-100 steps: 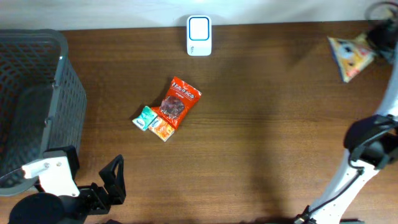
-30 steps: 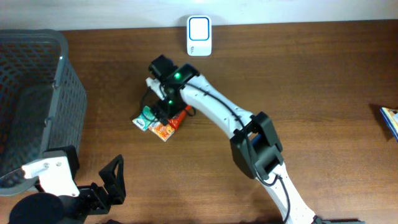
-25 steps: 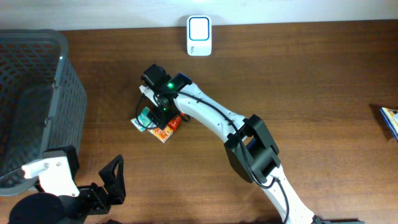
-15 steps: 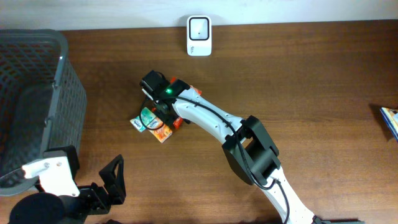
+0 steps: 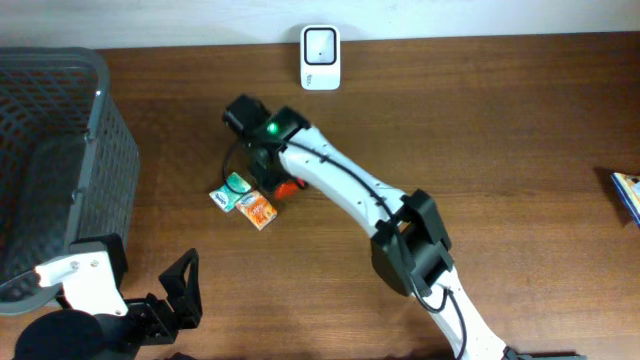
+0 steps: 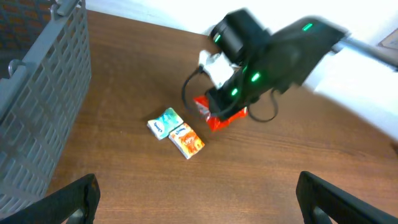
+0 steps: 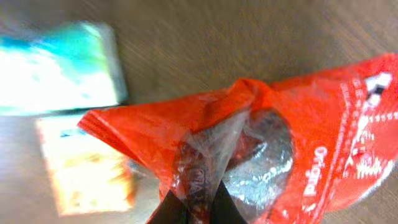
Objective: Scan the item barcode
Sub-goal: 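Reach the right gripper to the red Hacks bag and grasp it, then drag the red bag rightward and release it on the table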
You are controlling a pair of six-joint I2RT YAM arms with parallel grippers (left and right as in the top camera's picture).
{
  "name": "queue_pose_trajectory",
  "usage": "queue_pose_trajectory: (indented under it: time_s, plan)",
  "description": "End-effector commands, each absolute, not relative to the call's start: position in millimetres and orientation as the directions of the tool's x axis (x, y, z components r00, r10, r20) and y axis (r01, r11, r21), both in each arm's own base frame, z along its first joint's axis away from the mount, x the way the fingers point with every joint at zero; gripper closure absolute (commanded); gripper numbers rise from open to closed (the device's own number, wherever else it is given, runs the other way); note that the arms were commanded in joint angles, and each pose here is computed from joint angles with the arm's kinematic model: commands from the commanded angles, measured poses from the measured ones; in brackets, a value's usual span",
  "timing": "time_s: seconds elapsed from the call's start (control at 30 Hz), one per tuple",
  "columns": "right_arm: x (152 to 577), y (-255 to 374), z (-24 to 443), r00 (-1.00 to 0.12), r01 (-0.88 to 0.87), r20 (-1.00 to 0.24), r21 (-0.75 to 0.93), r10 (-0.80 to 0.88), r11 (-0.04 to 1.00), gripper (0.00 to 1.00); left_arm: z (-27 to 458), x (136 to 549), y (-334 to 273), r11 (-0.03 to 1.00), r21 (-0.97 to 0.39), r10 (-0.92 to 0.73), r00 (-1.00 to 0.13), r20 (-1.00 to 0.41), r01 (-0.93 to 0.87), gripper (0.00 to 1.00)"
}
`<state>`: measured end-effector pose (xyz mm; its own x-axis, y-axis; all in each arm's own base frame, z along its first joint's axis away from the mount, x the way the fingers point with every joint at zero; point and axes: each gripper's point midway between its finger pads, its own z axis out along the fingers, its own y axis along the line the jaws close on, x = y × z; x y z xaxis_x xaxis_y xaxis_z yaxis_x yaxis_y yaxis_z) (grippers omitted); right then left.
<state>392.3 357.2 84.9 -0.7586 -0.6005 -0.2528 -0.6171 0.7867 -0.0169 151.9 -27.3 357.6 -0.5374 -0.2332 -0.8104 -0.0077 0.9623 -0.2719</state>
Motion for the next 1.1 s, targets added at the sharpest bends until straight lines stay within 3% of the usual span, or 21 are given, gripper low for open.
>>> queue_pose_trajectory:
  time_s: [0.0, 0.13, 0.23, 0.37, 0.57, 0.67, 0.77, 0.9, 0.93, 0.97, 1.0, 1.03, 1.07]
  plan:
    - [394, 361, 147, -0.804, -0.582, -0.314, 0.242, -0.504, 0.777, 0.96, 357, 152, -28, 0.959, -0.282, -0.243, -0.540, -0.806, -0.011, 0.01]
    - [397, 325, 155, -0.879, -0.477, -0.215, 0.397, -0.425, 0.785, 0.96, 357, 152, -28, 0.960, -0.281, -0.243, -0.540, -0.806, -0.011, 0.01]
    - [396, 280, 147, -0.922, -0.384, -0.095, 0.363, -0.376, 0.849, 0.96, 357, 152, -28, 0.959, -0.282, -0.243, -0.540, -0.806, -0.011, 0.01]
    - [388, 225, 136, -0.941, -0.326, 0.031, 0.188, -0.337, 0.926, 0.96, 357, 152, -28, 0.960, -0.281, -0.243, -0.540, -0.806, -0.011, 0.01]
    - [383, 228, 125, -0.934, -0.339, 0.057, 0.165, -0.352, 0.926, 0.96, 357, 152, -28, 0.960, -0.281, -0.243, -0.540, -0.806, -0.011, 0.01]
    - [385, 242, 112, -0.873, -0.478, 0.018, 0.171, -0.488, 0.862, 0.96, 357, 152, -28, 0.960, -0.281, -0.243, -0.540, -0.806, -0.011, 0.01]
    - [373, 256, 93, -0.688, -0.715, -0.001, 0.170, -0.726, 0.678, 0.96, 357, 152, -28, 0.960, -0.281, -0.243, -0.540, -0.806, -0.011, 0.01]
    - [369, 251, 65, -0.598, -0.799, 0.076, 0.020, -0.798, 0.601, 0.95, 357, 152, -28, 0.959, -0.282, -0.243, -0.540, -0.806, -0.011, 0.01]
    - [371, 247, 59, -0.585, -0.811, 0.104, -0.045, -0.805, 0.584, 0.92, 357, 152, -28, 0.960, -0.281, -0.243, -0.540, -0.806, -0.011, 0.01]
    - [373, 244, 56, -0.585, -0.811, 0.117, -0.083, -0.803, 0.579, 0.80, 357, 152, -28, 0.960, -0.281, -0.243, -0.540, -0.806, -0.011, 0.01]
    - [377, 241, 54, -0.615, -0.787, 0.124, -0.141, -0.778, 0.600, 0.50, 357, 152, -28, 0.959, -0.282, -0.243, -0.540, -0.806, -0.011, 0.01]
    - [379, 239, 55, -0.645, -0.762, 0.121, -0.177, -0.754, 0.623, 0.27, 357, 152, -28, 0.959, -0.282, -0.243, -0.540, -0.806, -0.011, 0.01]
    - [380, 240, 55, -0.670, -0.740, 0.114, -0.185, -0.734, 0.647, 0.27, 357, 152, -28, 0.960, -0.281, -0.243, -0.540, -0.806, -0.011, 0.01]
